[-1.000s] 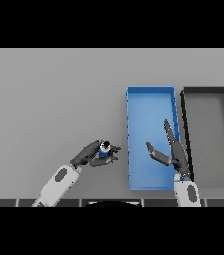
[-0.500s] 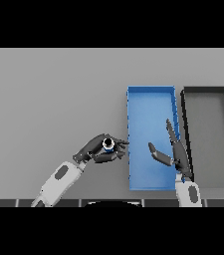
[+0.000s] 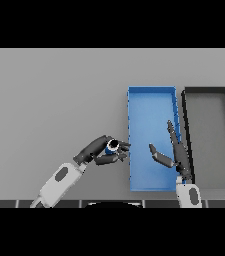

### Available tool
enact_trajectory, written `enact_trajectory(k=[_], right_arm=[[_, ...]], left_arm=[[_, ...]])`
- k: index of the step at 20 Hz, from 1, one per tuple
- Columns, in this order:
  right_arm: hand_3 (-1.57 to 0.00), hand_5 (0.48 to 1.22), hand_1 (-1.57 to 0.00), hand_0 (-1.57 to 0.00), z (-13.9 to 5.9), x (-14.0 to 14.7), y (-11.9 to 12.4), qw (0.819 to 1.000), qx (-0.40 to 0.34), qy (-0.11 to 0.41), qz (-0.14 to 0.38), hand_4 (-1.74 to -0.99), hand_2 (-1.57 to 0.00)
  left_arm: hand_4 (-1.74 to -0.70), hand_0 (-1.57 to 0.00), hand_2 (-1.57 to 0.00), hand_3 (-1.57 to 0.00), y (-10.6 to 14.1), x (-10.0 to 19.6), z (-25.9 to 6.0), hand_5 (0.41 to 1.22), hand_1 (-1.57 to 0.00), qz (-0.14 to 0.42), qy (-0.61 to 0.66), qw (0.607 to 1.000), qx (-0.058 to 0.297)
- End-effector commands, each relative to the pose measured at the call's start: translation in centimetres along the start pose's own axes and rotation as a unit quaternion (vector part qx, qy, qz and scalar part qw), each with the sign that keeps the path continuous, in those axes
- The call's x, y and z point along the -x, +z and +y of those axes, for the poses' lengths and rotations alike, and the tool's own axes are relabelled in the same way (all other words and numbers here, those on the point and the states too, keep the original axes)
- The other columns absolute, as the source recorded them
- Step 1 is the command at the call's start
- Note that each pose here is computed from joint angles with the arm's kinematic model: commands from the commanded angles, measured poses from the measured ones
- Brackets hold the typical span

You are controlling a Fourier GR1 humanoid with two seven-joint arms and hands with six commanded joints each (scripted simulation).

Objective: Pick up the blue pipe and place it into the blue bin.

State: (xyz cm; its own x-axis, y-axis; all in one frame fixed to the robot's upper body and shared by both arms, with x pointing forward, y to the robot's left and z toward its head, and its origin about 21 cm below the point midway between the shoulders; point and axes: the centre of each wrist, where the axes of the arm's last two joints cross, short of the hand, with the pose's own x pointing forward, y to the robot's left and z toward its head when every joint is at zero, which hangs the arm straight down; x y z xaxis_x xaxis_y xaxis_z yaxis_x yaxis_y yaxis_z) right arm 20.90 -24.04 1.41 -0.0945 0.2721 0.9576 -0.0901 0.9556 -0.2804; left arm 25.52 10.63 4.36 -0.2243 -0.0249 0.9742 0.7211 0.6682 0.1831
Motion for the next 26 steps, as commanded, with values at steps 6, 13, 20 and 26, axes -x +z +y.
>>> enact_trajectory(k=[6, 13, 20, 26], right_arm=[[0.0, 0.572, 0.0, 0.0, -2.8, -3.5, -0.8, 0.984, -0.104, -0.101, -0.1, -1.231, 0.0], [0.0, 0.502, 0.0, 0.0, -2.6, -10.7, -2.6, 0.945, -0.297, -0.069, -0.117, -1.306, 0.0], [0.0, 0.529, 0.0, 0.0, 1.1, -14.1, -5.1, 0.906, -0.399, -0.012, -0.143, -1.253, 0.0], [0.0, 0.519, 0.0, 0.0, 4.9, -15.8, -7.0, 0.886, -0.439, 0.002, -0.148, -1.222, 0.0]], left_arm=[[-1.74, -1.57, -1.57, -1.5, -0.2, 0.1, -0.7, 1.22, -1.57, 0.007, 0.003, 1.0, 0.006], [-1.74, -1.57, -1.57, -1.49, -0.3, 0.3, -0.6, 1.221, -1.57, 0.0, -0.005, 1.0, 0.009], [-1.74, -1.57, -1.57, -1.49, -0.5, -0.1, -0.1, 1.221, -1.57, -0.001, -0.001, 1.0, 0.016], [-1.74, -1.57, -1.57, -1.54, -0.3, -0.3, -0.1, 1.221, -1.57, -0.006, 0.002, 1.0, 0.03]])
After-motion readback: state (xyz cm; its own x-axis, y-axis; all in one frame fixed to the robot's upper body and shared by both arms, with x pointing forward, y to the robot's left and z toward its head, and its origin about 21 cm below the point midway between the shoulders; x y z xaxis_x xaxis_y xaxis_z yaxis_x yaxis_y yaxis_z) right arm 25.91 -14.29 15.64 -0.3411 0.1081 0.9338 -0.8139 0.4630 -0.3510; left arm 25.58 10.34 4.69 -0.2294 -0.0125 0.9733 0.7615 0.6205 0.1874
